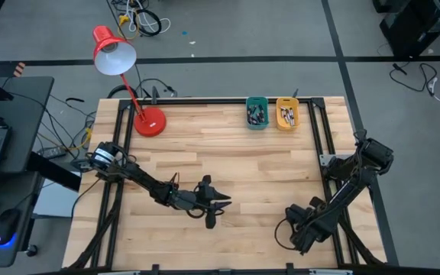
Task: Sort batteries
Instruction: Put the silver battery into the yellow bin
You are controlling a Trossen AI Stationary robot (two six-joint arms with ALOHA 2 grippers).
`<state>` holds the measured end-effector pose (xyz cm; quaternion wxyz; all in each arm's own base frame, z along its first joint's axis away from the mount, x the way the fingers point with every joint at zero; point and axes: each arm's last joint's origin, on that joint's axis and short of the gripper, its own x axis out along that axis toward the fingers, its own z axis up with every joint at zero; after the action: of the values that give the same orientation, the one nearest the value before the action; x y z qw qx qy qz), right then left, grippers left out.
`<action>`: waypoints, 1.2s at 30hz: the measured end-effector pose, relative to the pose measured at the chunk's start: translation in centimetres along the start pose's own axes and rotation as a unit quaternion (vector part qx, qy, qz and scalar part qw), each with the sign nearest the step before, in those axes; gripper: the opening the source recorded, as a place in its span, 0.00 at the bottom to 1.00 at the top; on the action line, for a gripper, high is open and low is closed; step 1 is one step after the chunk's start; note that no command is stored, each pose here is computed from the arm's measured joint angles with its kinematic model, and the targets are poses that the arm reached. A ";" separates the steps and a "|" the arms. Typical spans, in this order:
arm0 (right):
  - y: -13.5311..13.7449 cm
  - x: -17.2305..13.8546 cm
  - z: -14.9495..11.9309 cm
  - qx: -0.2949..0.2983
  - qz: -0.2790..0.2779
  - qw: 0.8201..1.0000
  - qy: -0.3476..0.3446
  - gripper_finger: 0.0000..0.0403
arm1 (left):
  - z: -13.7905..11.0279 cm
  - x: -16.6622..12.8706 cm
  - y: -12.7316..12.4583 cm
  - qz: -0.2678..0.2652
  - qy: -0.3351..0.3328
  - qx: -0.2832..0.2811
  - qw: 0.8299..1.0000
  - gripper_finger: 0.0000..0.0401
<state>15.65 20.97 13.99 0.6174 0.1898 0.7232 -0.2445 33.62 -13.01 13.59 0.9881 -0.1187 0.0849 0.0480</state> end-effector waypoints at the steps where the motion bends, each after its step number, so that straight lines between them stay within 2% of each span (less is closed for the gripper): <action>1: -0.2 0.0 -0.1 -0.009 -0.009 1.000 0.006 0.41 | 0.0 0.0 0.0 0.000 0.000 0.000 1.000 0.23; 4: -0.6 0.0 -0.4 -0.048 -0.023 0.998 0.035 0.45 | 0.0 0.0 0.0 -0.001 -0.002 -0.001 1.000 0.23; 7: -0.8 0.0 -1.0 -0.097 -0.032 0.993 0.064 0.45 | 0.2 0.0 -0.1 -0.002 -0.009 -0.005 1.000 0.23; 12: -1.0 0.9 -1.0 -0.155 -0.013 0.986 0.053 0.34 | 0.2 0.0 -0.1 -0.002 -0.010 -0.005 1.000 0.23; 18: -1.5 1.9 -0.6 -0.155 -0.002 0.987 0.052 0.16 | 0.2 0.0 -0.1 -0.001 -0.010 -0.006 1.000 0.23; 22: -1.6 1.6 -0.4 -0.129 -0.002 0.991 0.047 0.11 | 0.2 0.0 -0.1 -0.001 -0.009 -0.006 1.000 0.23; 26: -2.3 0.7 -0.7 -0.055 0.005 0.998 0.037 0.15 | 0.2 0.0 -0.1 -0.001 -0.009 -0.007 1.000 0.23; 28: -3.3 0.0 -0.9 -0.026 -0.011 1.000 0.013 0.20 | 0.2 0.0 -0.1 -0.001 -0.008 -0.007 1.000 0.23; 31: -4.2 -1.5 -1.2 0.010 -0.003 1.000 -0.028 0.29 | 0.2 0.0 -0.1 -0.001 -0.008 -0.011 1.000 0.23; 33: -4.9 -2.1 -1.3 0.021 -0.004 0.999 -0.034 0.35 | 0.2 0.0 -0.1 -0.001 -0.008 -0.017 1.000 0.23; 36: -5.0 -2.9 -1.4 0.016 0.026 0.999 -0.040 0.41 | 0.1 0.0 -0.1 -0.001 -0.008 -0.027 1.000 0.23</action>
<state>12.11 17.80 17.62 0.6487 0.2085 0.6887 -0.2479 33.62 -13.08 13.75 0.9853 -0.1446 0.0758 0.0498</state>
